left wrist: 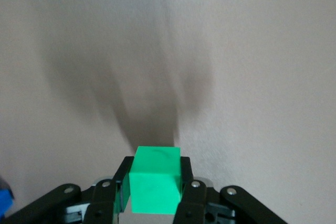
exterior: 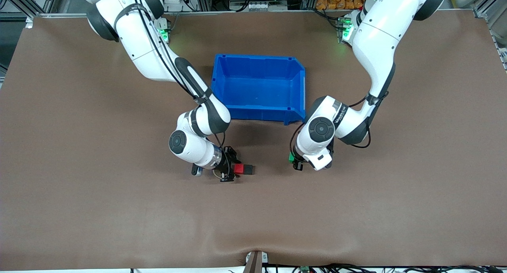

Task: Attach green and red cubes to black cube
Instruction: 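Place the red cube beside the black cube while the left gripper holds green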

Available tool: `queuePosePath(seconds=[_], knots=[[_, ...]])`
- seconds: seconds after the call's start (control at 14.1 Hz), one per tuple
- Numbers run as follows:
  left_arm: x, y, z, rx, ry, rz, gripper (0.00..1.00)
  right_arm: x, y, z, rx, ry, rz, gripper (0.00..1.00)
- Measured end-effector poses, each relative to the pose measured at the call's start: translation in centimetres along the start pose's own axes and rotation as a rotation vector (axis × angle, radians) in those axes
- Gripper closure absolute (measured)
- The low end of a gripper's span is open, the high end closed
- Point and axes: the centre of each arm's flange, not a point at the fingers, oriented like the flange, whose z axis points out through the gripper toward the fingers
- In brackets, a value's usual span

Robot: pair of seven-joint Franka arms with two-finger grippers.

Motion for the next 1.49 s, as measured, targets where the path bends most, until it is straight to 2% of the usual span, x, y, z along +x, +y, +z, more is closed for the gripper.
queuePosePath(seconds=[0.14, 0.21, 0.28, 0.42, 0.64, 0.78, 0.85, 0.99, 1.13, 1.27, 1.35, 1.49], knots=[[-1.9, 0.3, 0.3, -0.013, -0.011, -0.032, 0.60, 0.4, -1.4, -1.5, 0.017, 0.036, -0.043, 0.07], [-2.7, 0.4, 0.5, -0.017, -0.016, -0.048, 0.60, 0.9, -2.3, -2.9, 0.006, 0.060, -0.075, 0.00], [-3.3, 0.4, 0.7, -0.022, -0.020, -0.062, 0.60, 1.6, -3.1, -4.6, -0.024, 0.080, -0.117, 0.00], [-4.4, 0.3, 0.9, -0.025, -0.025, -0.073, 0.60, 3.9, -4.3, -8.3, -0.135, 0.094, -0.220, 0.00], [-5.3, 0.1, 1.0, -0.038, -0.034, -0.069, 0.60, 8.6, -5.5, -14.5, -0.320, 0.057, -0.351, 0.00], [-5.4, 0.6, 0.9, -0.074, -0.055, -0.070, 0.60, 11.4, -6.3, -19.1, -0.408, 0.048, -0.403, 0.00], [-5.4, 0.8, 1.0, -0.086, -0.061, -0.072, 0.60, 12.2, -6.6, -21.8, -0.433, 0.055, -0.439, 0.00], [-5.5, 1.3, 1.0, -0.102, -0.073, -0.077, 0.60, 13.6, -7.0, -27.6, -0.441, 0.050, -0.541, 0.00], [-5.7, 2.2, 0.7, -0.114, -0.096, -0.094, 0.60, 15.1, -7.3, -34.3, -0.406, 0.050, -0.693, 0.00], [-6.1, 2.7, 0.9, -0.119, -0.110, -0.099, 0.60, 16.3, -6.7, -40.4, -0.399, 0.088, -0.876, 0.00], [-6.5, 2.6, 1.3, -0.118, -0.114, -0.096, 0.60, 16.4, -6.3, -42.8, -0.413, 0.119, -0.984, 0.00], [-7.5, 2.3, 1.9, -0.113, -0.118, -0.086, 0.60, 16.0, -4.6, -46.6, -0.499, 0.152, -1.173, 0.00]])
